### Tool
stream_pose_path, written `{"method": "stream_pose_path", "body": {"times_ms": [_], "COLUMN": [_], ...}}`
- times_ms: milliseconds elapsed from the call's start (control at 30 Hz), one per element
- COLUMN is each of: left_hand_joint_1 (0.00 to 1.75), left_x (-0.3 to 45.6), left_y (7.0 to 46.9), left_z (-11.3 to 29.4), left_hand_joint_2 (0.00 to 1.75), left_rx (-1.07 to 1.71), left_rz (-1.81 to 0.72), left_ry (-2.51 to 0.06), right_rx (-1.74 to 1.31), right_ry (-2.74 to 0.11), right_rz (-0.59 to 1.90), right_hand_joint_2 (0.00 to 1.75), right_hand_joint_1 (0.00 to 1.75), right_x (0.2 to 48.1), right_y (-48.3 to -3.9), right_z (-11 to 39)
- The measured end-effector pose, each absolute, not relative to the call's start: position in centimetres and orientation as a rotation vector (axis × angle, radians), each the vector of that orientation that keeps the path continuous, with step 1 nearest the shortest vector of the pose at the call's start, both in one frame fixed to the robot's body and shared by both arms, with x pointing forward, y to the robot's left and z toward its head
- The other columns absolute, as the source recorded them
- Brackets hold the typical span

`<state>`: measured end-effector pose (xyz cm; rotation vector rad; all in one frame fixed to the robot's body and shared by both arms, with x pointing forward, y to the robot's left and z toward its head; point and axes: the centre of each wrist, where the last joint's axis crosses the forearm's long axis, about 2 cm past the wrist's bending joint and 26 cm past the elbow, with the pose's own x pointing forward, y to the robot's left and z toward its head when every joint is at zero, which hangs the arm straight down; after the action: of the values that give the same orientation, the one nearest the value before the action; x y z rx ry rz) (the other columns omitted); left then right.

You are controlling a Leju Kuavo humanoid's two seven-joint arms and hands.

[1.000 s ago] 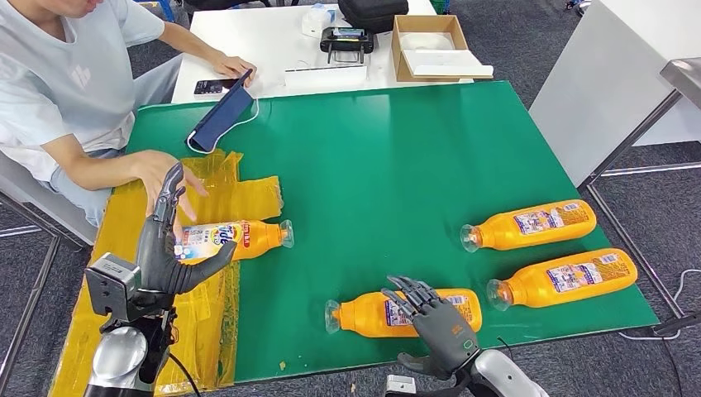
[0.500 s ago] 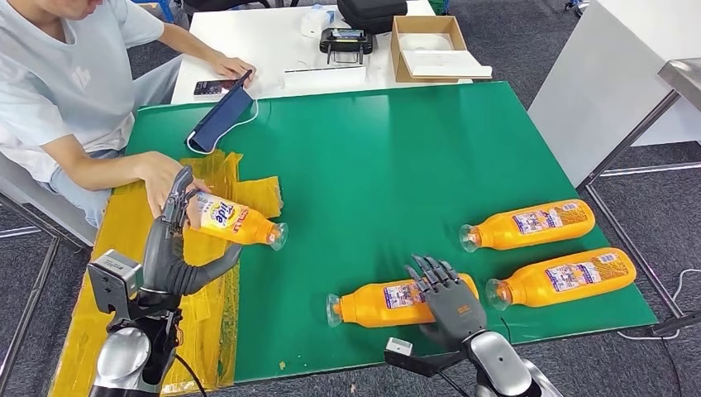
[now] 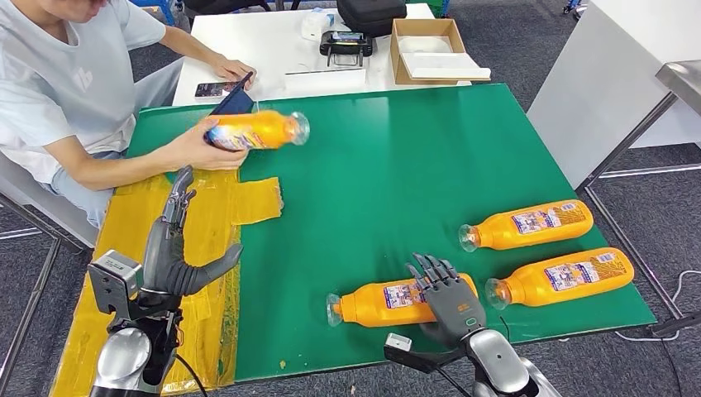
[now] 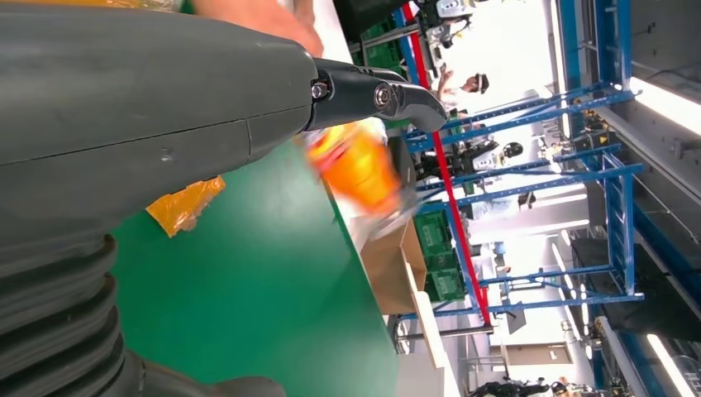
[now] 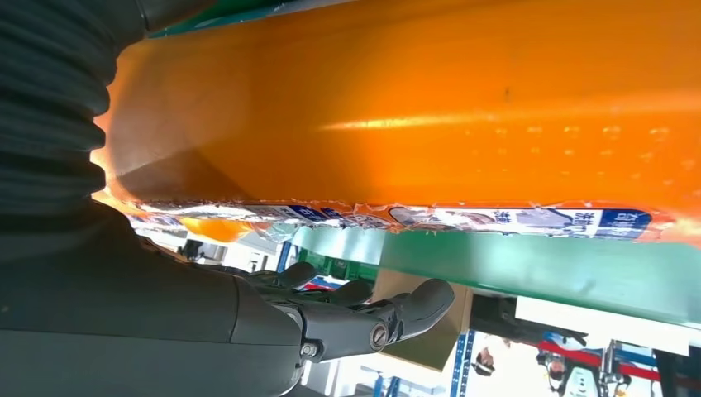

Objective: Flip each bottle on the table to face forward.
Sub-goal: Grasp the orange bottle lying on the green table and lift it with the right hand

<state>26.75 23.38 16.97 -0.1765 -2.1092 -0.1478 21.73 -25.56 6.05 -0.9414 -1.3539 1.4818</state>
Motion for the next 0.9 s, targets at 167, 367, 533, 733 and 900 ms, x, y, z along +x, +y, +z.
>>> {"method": "stream_pose_path", "body": {"times_ms": [167,367,533,733,900], "left_hand_joint_1": [0.0,0.0,0.0,0.0,0.0], "left_x": [26.7,26.6,26.6,26.5,26.5], "left_y": [23.4,23.1,22.9,22.7,22.5], "left_z": [17.0,16.9,16.6,16.3,16.2], "left_hand_joint_2": [1.75,1.75,1.75,1.75,1.75], "left_rx": [-0.18,-0.196,-0.204,-0.213,-0.222], "left_rz": [-0.148,-0.144,-0.14,-0.134,-0.096], "left_ry": [-2.106,-2.094,-2.082,-2.068,-2.065], "right_rx": [-0.964,-1.024,-0.983,-0.902,-0.899], "right_ry": [-1.342,-1.312,-1.247,-1.161,-1.155], "right_rz": [1.485,1.475,1.486,1.537,1.537], "right_hand_joint_2": [1.75,1.75,1.75,1.75,1.75], "right_hand_joint_1": [0.0,0.16,1.75,1.75,1.75], "right_x": [21.8,22.2,22.5,23.5,24.0], "right_y": [-25.5,-25.5,-25.7,-27.3,-27.8], "right_z": [6.0,5.9,5.4,4.5,4.5]}}
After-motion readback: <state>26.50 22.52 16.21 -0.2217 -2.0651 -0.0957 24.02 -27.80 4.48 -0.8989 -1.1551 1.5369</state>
